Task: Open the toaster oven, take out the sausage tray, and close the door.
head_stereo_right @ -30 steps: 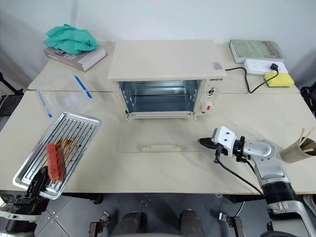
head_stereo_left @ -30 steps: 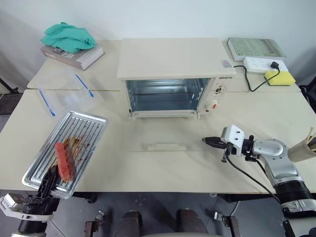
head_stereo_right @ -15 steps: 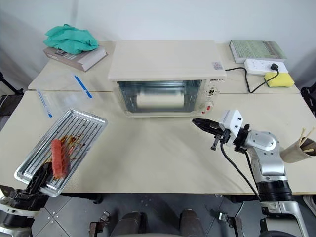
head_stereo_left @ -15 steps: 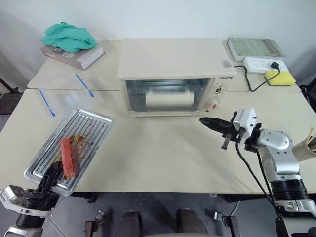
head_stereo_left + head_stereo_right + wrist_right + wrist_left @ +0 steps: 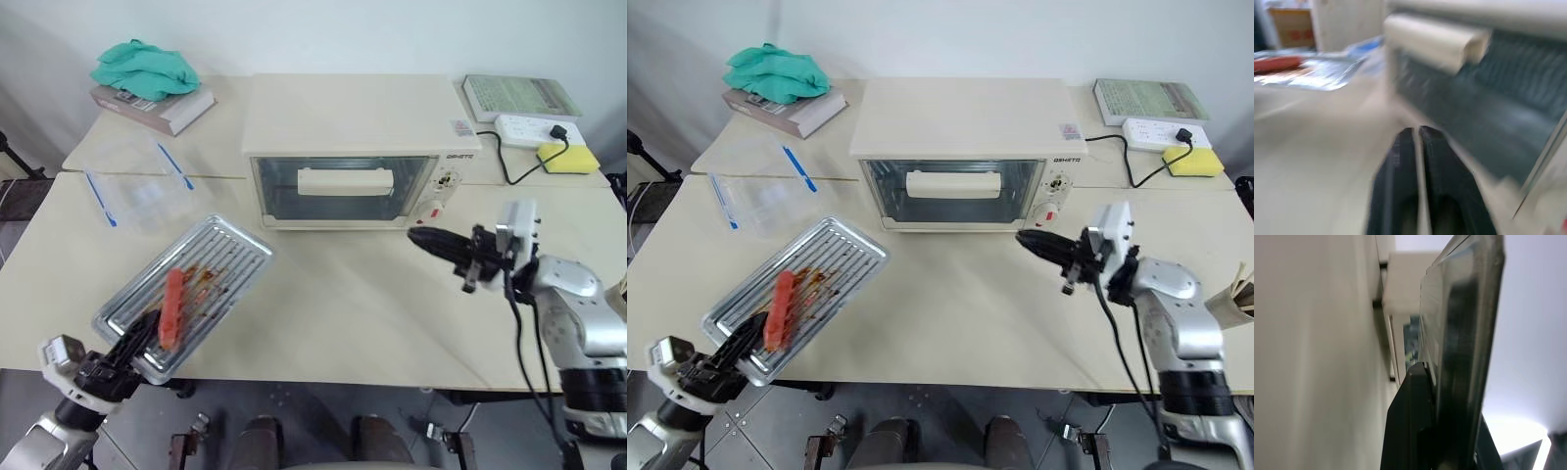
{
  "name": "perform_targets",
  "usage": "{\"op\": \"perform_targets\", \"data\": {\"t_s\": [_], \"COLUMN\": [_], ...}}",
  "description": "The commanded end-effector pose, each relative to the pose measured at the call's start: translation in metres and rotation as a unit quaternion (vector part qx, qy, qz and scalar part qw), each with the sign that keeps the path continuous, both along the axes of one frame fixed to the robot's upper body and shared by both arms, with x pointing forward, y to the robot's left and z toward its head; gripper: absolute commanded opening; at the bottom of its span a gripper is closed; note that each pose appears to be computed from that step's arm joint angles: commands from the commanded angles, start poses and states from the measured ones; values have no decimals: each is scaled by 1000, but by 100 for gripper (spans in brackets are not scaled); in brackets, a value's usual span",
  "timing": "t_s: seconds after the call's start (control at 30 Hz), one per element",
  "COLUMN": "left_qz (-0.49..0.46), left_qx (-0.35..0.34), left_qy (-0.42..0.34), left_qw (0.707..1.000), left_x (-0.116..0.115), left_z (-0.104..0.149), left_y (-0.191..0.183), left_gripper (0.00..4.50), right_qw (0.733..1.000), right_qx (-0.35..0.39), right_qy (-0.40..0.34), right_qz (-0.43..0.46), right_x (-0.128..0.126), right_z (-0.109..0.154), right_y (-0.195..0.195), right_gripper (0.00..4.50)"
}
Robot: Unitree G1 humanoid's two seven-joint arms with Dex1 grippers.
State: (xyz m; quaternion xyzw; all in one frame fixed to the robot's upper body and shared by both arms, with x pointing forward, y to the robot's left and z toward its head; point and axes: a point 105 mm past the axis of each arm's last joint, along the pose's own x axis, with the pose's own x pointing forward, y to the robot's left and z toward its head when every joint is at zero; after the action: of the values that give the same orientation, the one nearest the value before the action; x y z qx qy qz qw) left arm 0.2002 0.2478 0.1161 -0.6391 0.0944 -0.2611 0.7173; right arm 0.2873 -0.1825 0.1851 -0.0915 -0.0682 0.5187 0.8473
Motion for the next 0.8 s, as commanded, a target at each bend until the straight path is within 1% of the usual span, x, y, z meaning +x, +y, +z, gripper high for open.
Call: {"op": "perform_targets", "data": {"t_s": [0.03,0.17,0.27,0.3,0.33,0.4,0.5,0.57,0.67,0.8], "left_qz": [-60,-147,-184,-191,-206,-231,-242,-267,-280,-284], "left_qx": [5,24,34,35,41,52,61,93,120,139], "left_qy": [-2,18,29,29,32,36,45,57,62,68], "left_qw": [998,989,982,981,977,971,967,958,951,946], "left_x": [6,19,27,29,33,38,44,47,53,58], "left_z": [4,1,-1,-1,-1,-1,-3,-9,-12,-15], "left_y": [-17,-44,-56,-58,-66,-78,-86,-97,-103,-106], "left_gripper": [0,0,0,0,0,0,0,0,0,0], "right_qw": [1000,998,997,997,997,996,996,995,995,994], "right_qx": [-23,-41,-51,-51,-52,-54,-54,-54,-53,-52], "right_qy": [-6,20,29,31,33,36,36,38,41,42], "right_qz": [7,-36,-44,-45,-48,-54,-63,-70,-79,-89], "right_x": [-18,-32,-42,-45,-48,-54,-58,-61,-66,-70], "right_z": [3,-12,-17,-17,-17,-18,-17,-17,-18,-18], "right_y": [-9,-29,-32,-32,-32,-33,-34,-34,-34,-34], "right_gripper": [158,295,397,427,447,447,447,447,447,447]}}
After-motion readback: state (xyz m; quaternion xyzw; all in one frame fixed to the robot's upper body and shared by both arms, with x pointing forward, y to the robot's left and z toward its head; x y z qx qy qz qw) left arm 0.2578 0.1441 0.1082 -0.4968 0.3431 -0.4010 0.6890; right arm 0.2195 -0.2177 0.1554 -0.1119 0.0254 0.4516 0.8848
